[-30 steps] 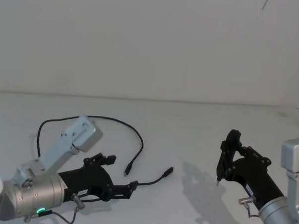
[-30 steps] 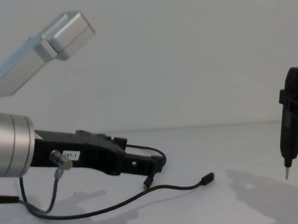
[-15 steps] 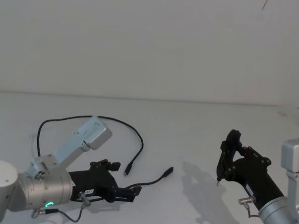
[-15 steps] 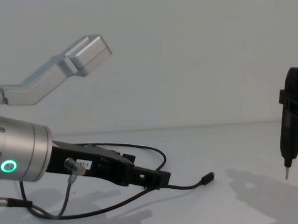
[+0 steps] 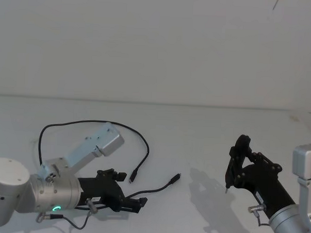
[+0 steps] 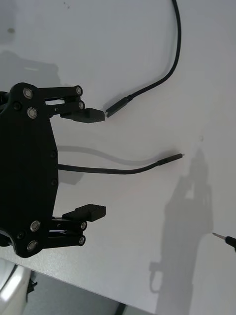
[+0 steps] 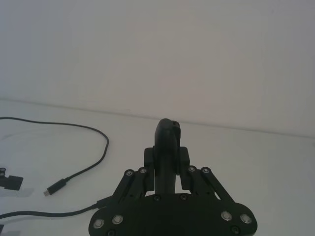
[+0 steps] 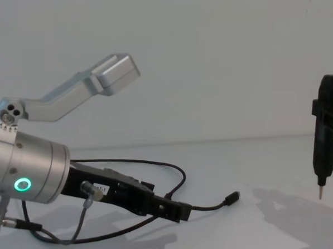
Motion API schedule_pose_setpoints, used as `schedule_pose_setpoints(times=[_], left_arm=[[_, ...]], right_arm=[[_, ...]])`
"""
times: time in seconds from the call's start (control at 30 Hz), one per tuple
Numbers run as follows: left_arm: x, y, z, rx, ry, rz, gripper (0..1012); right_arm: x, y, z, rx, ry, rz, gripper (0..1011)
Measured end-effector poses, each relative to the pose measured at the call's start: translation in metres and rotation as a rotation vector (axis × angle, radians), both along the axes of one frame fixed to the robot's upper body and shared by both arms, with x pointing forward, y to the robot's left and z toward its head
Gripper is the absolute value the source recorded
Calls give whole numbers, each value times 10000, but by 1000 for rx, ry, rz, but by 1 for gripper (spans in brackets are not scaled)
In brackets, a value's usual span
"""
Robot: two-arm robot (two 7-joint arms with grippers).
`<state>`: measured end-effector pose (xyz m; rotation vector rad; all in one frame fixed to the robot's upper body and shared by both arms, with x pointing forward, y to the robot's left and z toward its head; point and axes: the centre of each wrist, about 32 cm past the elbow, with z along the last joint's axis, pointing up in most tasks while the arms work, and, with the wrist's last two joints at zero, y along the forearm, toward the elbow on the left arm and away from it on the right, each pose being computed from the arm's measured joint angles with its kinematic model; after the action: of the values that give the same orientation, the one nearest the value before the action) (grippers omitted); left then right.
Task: Pick up the data cable with the one hand.
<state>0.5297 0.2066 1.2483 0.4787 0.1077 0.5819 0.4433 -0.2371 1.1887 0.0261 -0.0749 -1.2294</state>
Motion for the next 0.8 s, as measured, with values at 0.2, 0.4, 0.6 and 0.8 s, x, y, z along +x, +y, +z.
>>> schedule_pose_setpoints(times=[0.2,0.4,0.6,0.8], left_arm=[[44,-42,9,26,6,-8,1001],[75,-66,16,44,9,-13,1001],[93,-83,20,54,11,-16,957],[103,-93,23,59,12,-18,823]], right_arm=[[0,0,0,0,0,0,279],[0,0,0,0,0,0,279],[0,0,0,0,0,0,279],[0,0,0,0,0,0,279]])
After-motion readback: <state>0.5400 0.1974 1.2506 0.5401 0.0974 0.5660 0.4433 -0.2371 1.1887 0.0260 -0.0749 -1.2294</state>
